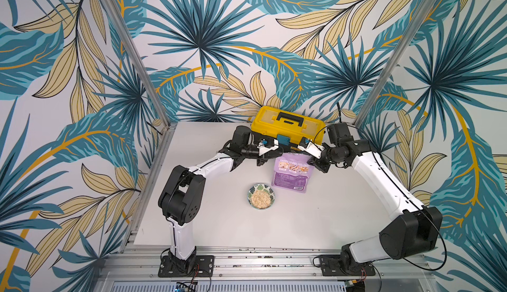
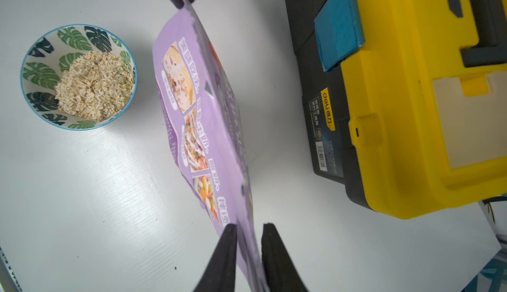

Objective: Pour the oats into the breakfast bowl
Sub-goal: Close the oats bag at the center of the board.

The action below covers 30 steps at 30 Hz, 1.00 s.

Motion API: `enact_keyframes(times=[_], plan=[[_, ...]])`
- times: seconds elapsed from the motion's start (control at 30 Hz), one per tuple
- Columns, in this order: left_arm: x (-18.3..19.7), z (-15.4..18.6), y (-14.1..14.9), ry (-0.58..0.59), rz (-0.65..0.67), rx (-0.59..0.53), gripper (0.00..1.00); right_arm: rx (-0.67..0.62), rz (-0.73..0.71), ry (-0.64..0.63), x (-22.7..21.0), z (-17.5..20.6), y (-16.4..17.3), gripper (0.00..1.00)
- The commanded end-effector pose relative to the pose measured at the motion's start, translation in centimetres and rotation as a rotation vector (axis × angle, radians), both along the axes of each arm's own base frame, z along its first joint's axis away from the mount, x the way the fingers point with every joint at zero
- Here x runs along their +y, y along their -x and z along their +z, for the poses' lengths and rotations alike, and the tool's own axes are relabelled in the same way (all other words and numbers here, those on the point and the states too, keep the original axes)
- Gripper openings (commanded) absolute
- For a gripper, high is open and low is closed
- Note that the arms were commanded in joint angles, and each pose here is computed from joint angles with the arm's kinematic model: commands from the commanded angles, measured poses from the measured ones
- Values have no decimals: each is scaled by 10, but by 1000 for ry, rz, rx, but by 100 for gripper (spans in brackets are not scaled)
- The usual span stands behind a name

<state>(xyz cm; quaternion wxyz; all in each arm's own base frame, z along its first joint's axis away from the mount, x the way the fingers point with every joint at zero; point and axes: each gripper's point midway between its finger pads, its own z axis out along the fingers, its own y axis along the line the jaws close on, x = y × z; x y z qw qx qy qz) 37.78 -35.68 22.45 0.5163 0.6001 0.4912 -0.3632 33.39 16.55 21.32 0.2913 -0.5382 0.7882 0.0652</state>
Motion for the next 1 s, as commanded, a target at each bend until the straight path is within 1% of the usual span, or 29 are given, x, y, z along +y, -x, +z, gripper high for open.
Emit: enact_keyframes(times=[0.0,0.07,0.13,0.27,0.3,0.33,0.37,0.43,0.47,0.57,0.6,0.67,0.73,0.77,0.9,0.97], plan=[[-3,1,1,-5,-17,2,0,-27,35,-72,13,16,0,35],[-5,4,4,0,-23,-7,0,-21,62,-90,24,17,-1,39],[-8,7,5,4,-25,-18,0,-23,82,-85,34,15,-4,41],[-10,11,7,10,-28,-27,0,2,116,-69,50,6,-11,41],[-10,11,7,10,-27,-29,0,6,119,-66,52,5,-13,39],[-10,12,7,11,-27,-30,0,11,125,-64,54,4,-14,34],[-9,12,7,10,-25,-29,0,16,128,-61,54,3,-14,26],[-9,12,7,11,-23,-30,0,25,129,-49,53,0,-14,3],[-9,12,7,10,-24,-30,0,23,126,-40,52,-1,-14,0],[-10,10,7,9,-23,-29,0,-2,108,-21,45,-1,-15,0],[-9,11,7,9,-21,-30,0,-11,100,-16,42,-1,-15,3],[-9,10,7,8,-19,-29,0,-23,81,-10,36,0,-16,16],[-8,10,8,6,-19,-28,0,-23,67,-7,29,1,-14,24],[-8,10,8,5,-18,-29,0,-21,62,-5,27,1,-14,26],[-7,10,9,-2,-16,-36,0,-8,35,17,15,-4,-11,32],[-6,9,9,-6,-14,-38,0,4,15,29,7,-7,-10,30]])
